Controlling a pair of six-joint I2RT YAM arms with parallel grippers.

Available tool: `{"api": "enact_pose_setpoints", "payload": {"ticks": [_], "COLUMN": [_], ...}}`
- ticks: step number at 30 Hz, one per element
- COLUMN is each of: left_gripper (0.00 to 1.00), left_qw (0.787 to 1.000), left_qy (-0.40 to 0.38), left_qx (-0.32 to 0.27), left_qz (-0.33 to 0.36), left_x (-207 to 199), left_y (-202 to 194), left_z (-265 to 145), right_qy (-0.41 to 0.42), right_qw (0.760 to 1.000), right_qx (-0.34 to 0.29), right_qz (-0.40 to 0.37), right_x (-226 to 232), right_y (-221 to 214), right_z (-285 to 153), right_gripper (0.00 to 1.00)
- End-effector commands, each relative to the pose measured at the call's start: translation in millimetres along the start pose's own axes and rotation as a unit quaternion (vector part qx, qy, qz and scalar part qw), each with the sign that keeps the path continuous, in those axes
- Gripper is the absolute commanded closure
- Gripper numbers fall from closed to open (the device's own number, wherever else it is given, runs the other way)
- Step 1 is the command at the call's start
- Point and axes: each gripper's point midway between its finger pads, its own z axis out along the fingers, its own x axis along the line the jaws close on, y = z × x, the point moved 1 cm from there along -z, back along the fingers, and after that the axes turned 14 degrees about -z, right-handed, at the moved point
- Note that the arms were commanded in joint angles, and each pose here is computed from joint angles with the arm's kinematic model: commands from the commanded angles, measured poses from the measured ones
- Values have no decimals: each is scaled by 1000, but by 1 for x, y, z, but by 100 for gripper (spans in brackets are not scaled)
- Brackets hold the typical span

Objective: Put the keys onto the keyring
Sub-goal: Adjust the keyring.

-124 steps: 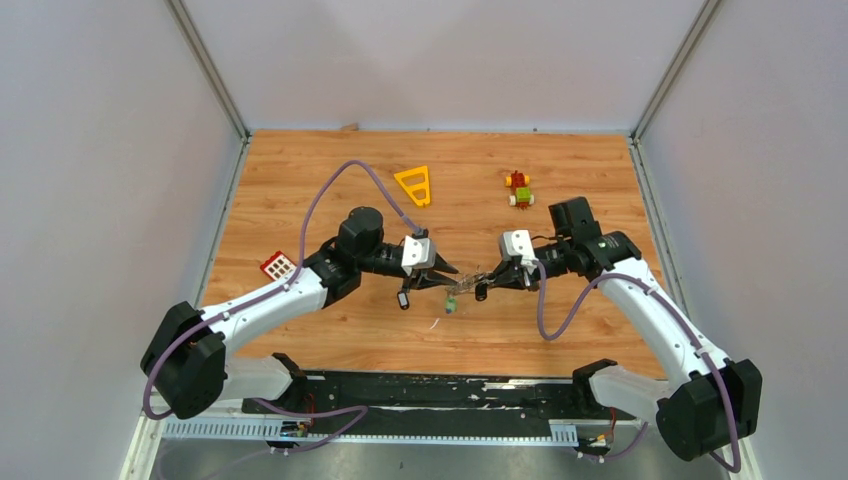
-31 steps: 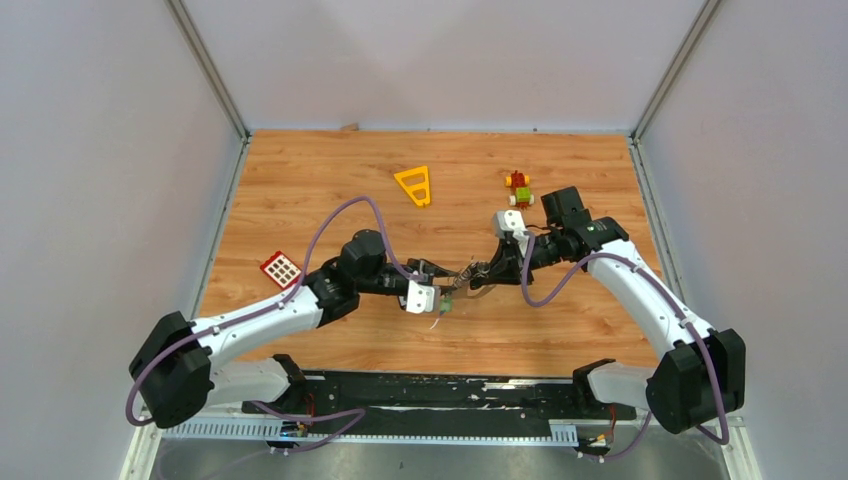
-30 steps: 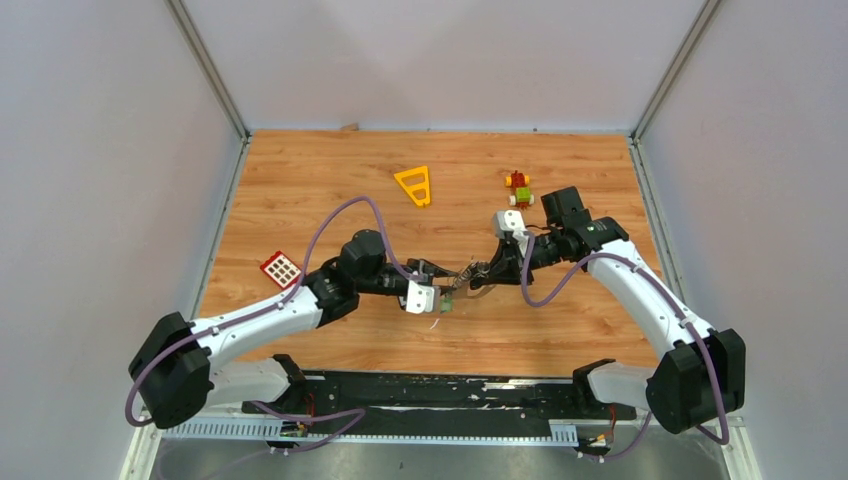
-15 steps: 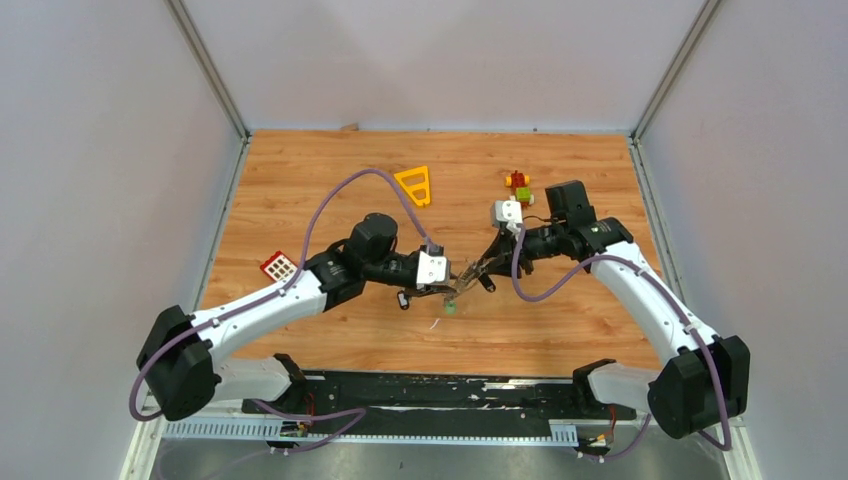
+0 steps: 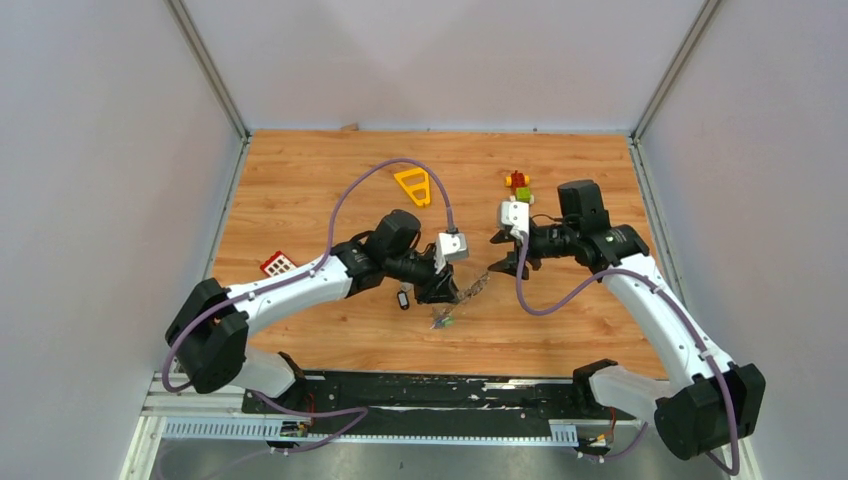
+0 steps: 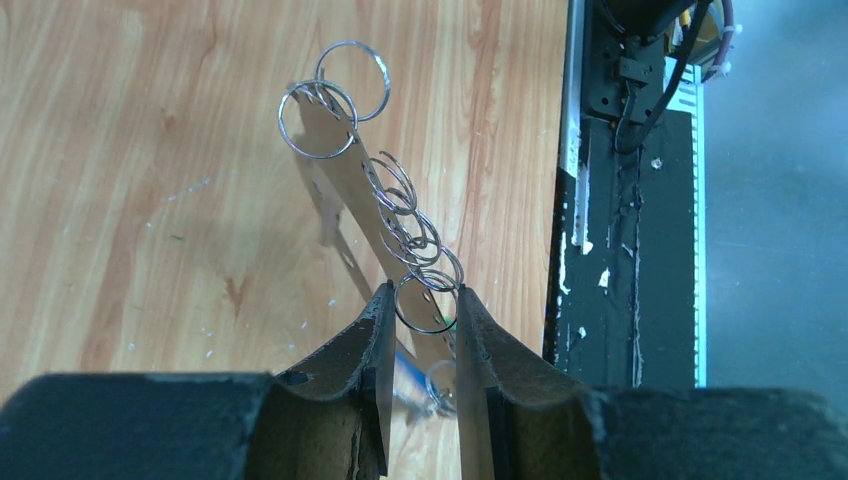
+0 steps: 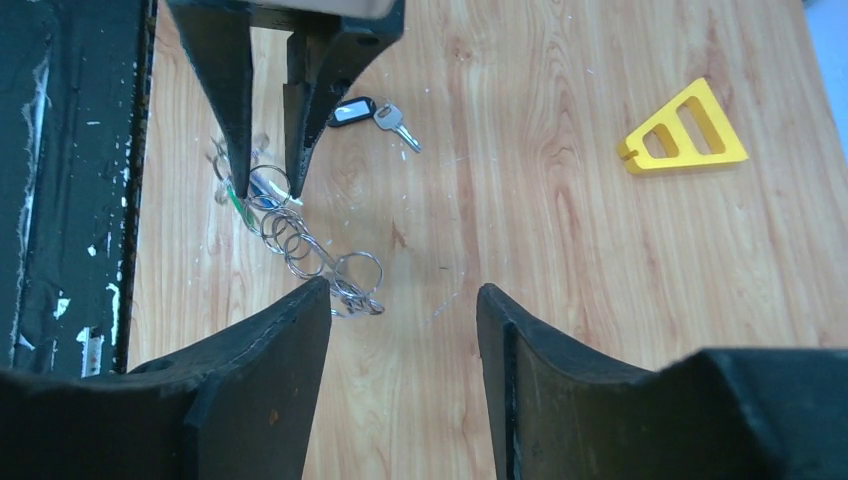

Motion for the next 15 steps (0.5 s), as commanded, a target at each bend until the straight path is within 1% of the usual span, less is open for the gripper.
{"api": "enact_pose_setpoints", "payload": {"ticks": [1,3,5,7,10,15], "left_gripper": [100,100,100,100,100,100], "left_qw": [999,999,997,994,987,980], "left_qy": [-3,-3,-9,-15,-21,-21], "left_qx": [-21,-23,-28,-35,-49,-75], "left_qz": [-29,-46,-71,-101,-151,-183], "left_x": [-5,-2,0,4,10,12], "left_y": [22,24,28,32,39,49], "left_z": [1,2,2,1,-2,-2], "right_qy": [-23,-18,-6,1,8,18], "right_qw": [999,999,999,999,998,996], "right_qx": [26,21,-4,-27,-44,-26], "right_qz": [-31,-39,-41,-45,-47,-81], "right_x": [-5,-1,7,13,22,37], "right_y": [2,5,11,17,20,19], "right_z": [-13,-13,-11,-8,0,18], "right_gripper": [43,42,42,43,44,43]}}
